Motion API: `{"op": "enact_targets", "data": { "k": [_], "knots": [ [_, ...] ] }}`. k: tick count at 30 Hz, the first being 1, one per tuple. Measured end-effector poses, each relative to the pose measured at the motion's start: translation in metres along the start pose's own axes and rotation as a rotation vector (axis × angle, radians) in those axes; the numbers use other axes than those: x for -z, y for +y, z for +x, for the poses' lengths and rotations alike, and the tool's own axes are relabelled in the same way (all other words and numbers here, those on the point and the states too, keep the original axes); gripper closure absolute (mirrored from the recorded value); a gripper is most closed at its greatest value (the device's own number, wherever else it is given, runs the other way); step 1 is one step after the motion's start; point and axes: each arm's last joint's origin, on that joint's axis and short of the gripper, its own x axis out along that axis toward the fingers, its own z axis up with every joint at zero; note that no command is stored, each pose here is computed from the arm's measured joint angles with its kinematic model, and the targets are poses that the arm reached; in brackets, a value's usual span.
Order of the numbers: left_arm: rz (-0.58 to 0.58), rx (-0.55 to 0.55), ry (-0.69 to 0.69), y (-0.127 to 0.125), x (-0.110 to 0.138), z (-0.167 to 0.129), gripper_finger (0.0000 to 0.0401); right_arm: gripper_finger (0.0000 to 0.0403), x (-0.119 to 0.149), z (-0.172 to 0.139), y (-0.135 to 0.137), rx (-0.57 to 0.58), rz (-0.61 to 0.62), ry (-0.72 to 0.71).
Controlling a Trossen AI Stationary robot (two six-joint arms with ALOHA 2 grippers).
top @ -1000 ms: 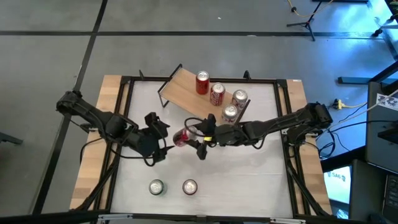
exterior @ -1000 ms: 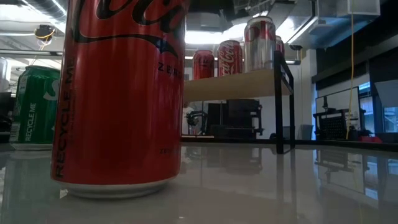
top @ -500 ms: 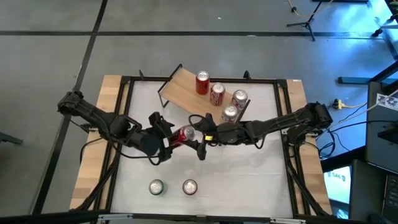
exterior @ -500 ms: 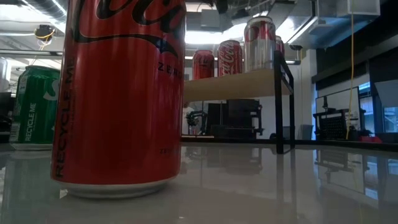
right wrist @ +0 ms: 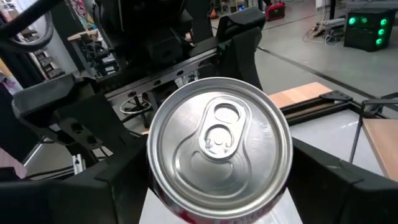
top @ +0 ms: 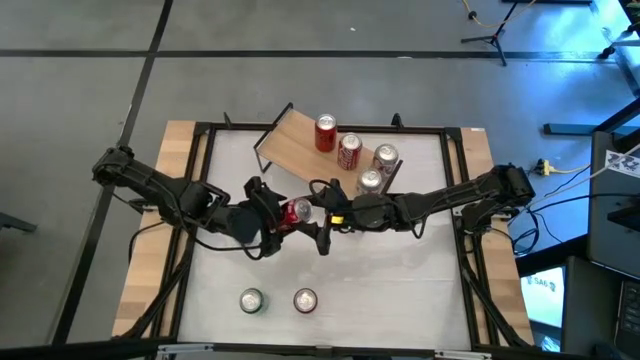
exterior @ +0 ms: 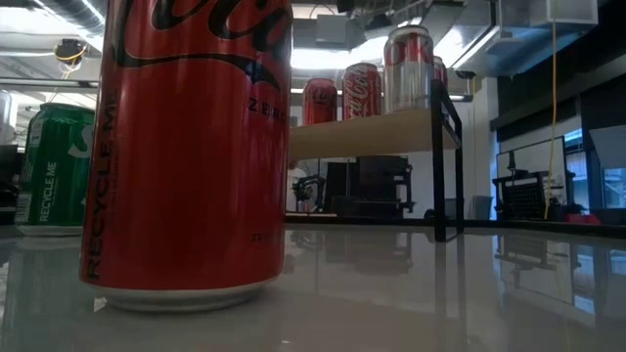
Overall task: Place canned beverage on shelf
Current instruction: Put the red-white soda can on the shelf aligned with the other red-white soda cans
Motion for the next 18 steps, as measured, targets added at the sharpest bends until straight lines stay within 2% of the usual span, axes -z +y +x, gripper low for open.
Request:
{"op": "enact_targets", "data": {
  "k": [6, 18],
  "knots": [
    [-0.001, 0.000, -0.001, 0.0001, -0.0002, 0.0001, 0.0026, 0.0095, -0.0003, 0.0001, 0.0001, -0.001, 0.000, -0.004],
    [0.020, 0.005, 0.002, 0.0000, -0.0001, 0.0000, 0.0115, 0.0091, -0.0004, 0.0003, 0.0002, -0.002, -0.002, -0.007]
  ]
}}
